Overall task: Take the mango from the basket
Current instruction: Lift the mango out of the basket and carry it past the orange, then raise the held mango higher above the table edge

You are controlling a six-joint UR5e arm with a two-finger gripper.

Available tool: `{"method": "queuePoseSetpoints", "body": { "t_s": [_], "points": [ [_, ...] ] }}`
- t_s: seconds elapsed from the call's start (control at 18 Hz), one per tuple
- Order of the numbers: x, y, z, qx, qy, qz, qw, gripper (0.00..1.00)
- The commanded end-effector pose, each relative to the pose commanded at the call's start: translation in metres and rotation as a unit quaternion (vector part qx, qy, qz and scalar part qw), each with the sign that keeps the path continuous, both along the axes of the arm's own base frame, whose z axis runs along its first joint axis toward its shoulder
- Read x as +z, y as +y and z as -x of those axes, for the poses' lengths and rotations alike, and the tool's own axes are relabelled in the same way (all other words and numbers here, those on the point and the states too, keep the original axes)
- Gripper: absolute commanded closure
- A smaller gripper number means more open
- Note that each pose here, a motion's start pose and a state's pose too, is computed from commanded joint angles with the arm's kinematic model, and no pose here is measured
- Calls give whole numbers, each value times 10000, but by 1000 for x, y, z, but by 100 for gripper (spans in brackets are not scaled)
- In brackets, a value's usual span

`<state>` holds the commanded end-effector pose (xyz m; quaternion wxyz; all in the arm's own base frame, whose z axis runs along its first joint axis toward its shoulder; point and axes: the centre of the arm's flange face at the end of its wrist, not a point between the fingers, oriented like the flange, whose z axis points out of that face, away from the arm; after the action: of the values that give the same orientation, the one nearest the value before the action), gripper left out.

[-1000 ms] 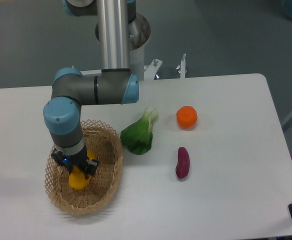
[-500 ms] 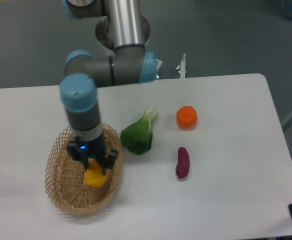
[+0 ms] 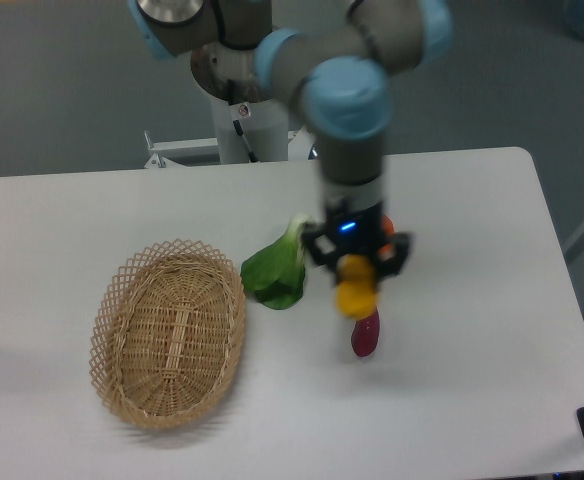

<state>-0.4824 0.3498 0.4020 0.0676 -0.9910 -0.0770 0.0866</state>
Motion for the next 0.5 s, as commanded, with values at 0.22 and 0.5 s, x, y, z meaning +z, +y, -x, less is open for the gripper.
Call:
{"method": "queuePoseSetpoints", "body": {
  "t_s": [0.22,0.5],
  "points": [
    [-1,-59,38,-47,55,120,9999,60],
    [-1,-88,54,167,64,124,9998,60]
  ]
}}
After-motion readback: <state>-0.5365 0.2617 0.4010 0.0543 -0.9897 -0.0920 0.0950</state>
